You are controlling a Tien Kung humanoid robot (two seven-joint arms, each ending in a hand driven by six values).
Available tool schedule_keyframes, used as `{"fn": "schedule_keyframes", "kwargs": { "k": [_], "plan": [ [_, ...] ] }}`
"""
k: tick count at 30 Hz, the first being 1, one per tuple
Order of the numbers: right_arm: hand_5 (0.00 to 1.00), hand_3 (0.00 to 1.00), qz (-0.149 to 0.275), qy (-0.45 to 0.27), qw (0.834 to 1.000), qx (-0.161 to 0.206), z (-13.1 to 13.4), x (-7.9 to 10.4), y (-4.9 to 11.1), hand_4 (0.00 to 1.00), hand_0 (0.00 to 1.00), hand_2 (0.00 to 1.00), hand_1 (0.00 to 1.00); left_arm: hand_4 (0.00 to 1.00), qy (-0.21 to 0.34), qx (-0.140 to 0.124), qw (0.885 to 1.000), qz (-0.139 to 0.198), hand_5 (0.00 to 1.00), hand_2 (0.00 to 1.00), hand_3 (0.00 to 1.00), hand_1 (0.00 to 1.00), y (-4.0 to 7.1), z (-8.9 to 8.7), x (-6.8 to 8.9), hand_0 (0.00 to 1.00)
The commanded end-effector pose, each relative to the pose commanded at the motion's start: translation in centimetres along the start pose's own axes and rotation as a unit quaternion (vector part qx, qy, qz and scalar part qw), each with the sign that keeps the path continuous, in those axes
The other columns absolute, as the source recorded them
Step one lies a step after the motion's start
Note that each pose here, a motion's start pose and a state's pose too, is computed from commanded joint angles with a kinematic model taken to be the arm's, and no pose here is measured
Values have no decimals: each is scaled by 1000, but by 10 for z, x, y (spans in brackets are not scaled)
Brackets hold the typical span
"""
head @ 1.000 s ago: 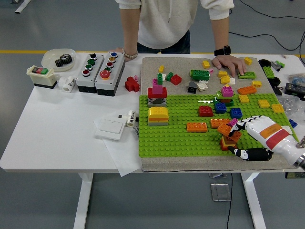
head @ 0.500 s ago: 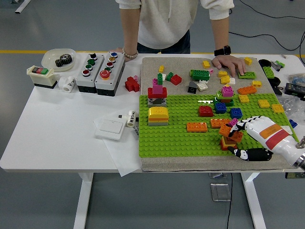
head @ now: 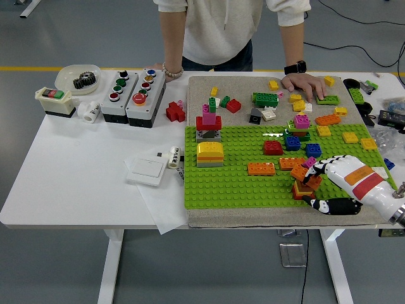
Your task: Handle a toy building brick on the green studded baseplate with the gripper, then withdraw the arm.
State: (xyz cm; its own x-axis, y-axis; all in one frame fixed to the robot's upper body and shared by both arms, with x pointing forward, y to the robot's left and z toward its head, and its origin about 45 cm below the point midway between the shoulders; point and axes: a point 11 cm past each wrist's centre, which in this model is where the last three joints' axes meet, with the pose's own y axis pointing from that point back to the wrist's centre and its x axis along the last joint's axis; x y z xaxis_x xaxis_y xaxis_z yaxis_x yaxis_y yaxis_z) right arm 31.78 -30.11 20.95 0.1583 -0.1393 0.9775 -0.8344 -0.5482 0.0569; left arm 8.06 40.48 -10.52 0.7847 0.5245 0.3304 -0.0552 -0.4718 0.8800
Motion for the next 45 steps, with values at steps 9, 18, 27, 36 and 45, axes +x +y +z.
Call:
{"fn": "schedule_keyframes", "kwargs": {
  "k": [9, 18, 27, 36, 45],
  "plan": [
    [462, 548, 7, -1, 1000, 4, -2, 3, 0, 727, 579, 597, 548, 610, 0, 0, 1000, -1, 771, 495, 595, 475, 0, 0, 0, 422],
    [458, 548, 11, -2, 1000, 6, -3, 4, 0, 727, 576, 592, 546, 611, -1, 1, 1000, -1, 770, 496, 595, 475, 0, -1, -1, 422],
    [457, 548, 11, -5, 1000, 5, -3, 2, 0, 726, 573, 591, 546, 612, -4, 1, 1000, -2, 769, 496, 594, 475, 0, -1, -1, 422],
    [452, 548, 5, -7, 1000, 2, -2, -1, 2, 725, 562, 590, 535, 611, -5, 1, 1000, -3, 769, 499, 595, 475, 0, -2, -2, 424],
    [450, 548, 11, -7, 1000, 3, -3, 2, 3, 725, 557, 590, 533, 612, -5, 1, 1000, -4, 769, 498, 595, 475, 0, -1, -2, 424]
  ]
}}
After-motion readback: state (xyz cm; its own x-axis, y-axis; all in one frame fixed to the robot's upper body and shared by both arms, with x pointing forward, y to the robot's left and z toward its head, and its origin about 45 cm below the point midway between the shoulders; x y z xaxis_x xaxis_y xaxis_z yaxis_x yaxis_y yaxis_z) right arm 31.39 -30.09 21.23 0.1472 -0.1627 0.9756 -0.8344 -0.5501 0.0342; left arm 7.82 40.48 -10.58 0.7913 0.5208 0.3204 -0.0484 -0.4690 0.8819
